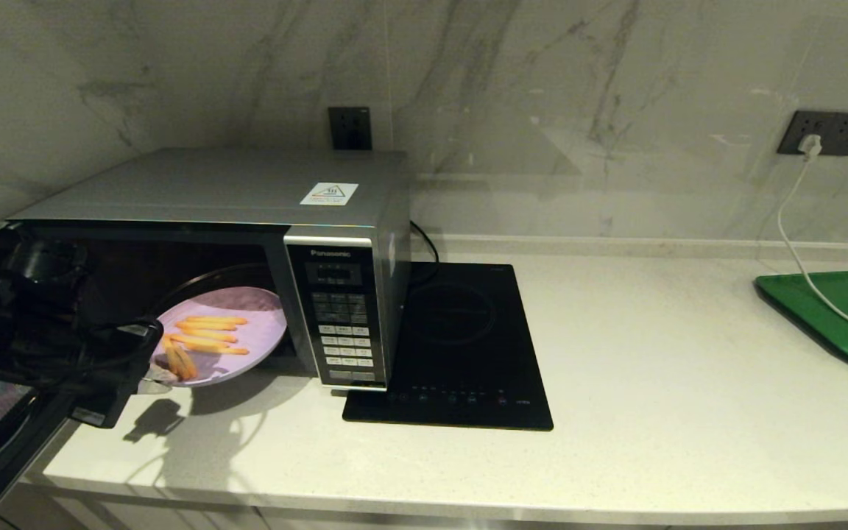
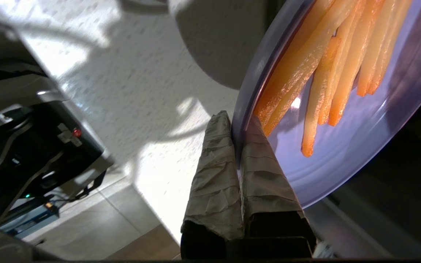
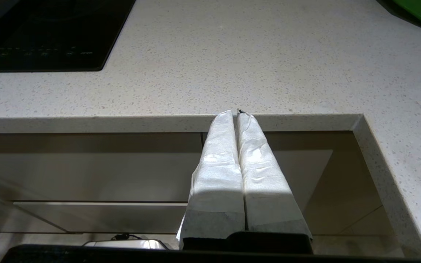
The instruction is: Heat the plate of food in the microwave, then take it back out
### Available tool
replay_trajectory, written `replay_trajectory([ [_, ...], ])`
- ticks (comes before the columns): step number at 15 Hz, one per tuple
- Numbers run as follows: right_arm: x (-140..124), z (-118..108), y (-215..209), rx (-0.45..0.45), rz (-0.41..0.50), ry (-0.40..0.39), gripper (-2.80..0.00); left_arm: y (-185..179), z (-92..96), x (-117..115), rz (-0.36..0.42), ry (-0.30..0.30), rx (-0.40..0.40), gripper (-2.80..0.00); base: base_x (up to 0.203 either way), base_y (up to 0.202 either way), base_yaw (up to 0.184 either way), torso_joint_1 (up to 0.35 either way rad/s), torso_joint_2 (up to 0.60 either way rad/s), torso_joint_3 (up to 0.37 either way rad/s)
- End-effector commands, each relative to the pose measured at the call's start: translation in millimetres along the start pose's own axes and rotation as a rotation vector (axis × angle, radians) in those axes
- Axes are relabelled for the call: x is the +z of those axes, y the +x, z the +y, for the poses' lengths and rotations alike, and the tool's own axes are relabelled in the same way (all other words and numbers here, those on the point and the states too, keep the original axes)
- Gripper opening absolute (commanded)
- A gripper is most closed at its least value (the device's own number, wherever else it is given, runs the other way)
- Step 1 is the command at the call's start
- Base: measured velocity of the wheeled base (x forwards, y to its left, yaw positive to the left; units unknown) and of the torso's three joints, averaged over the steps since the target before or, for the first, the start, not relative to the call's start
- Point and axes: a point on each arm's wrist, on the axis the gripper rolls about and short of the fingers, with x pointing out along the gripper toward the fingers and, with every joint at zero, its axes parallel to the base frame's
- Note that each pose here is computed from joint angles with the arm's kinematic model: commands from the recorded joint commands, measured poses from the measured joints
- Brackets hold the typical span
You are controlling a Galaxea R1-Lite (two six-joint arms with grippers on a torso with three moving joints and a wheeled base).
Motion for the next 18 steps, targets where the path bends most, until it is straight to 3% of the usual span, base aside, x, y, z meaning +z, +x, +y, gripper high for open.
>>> replay_trajectory([
  [1, 0, 0, 0, -0.001, 0.004, 0.000, -2.80, -14, 9.2, -3, -0.008, -0.009, -0.015, -2.80, 0.000, 0.000, 0.000, 0.000, 0.00, 0.000],
  [5, 0, 0, 0, 0.000, 0.003, 0.000, -2.80, -24, 14.4, -6, -0.013, -0.007, -0.026, -2.80, 0.000, 0.000, 0.000, 0.000, 0.00, 0.000],
  [7, 0, 0, 0, 0.000, 0.002, 0.001, -2.80, -31, 24.8, -12, -0.011, 0.023, -0.024, -2.80, 0.000, 0.000, 0.000, 0.000, 0.00, 0.000],
  [11, 0, 0, 0, 0.000, 0.001, 0.001, -2.80, -54, 64.7, -33, -0.003, 0.151, -0.011, -2.80, 0.000, 0.000, 0.000, 0.000, 0.00, 0.000],
  [14, 0, 0, 0, 0.000, 0.003, 0.000, -2.80, -82, 94.0, -51, -0.022, 0.265, -0.054, -2.80, 0.000, 0.000, 0.000, 0.000, 0.00, 0.000],
  [16, 0, 0, 0, 0.000, 0.003, 0.000, -2.80, -92, 116.7, -66, 0.024, 0.375, -0.034, -2.80, 0.000, 0.000, 0.000, 0.000, 0.00, 0.000],
  [18, 0, 0, 0, 0.000, 0.001, 0.001, -2.80, -89, 123.8, -73, 0.109, 0.436, -0.026, -2.80, 0.000, 0.000, 0.000, 0.000, 0.00, 0.000],
])
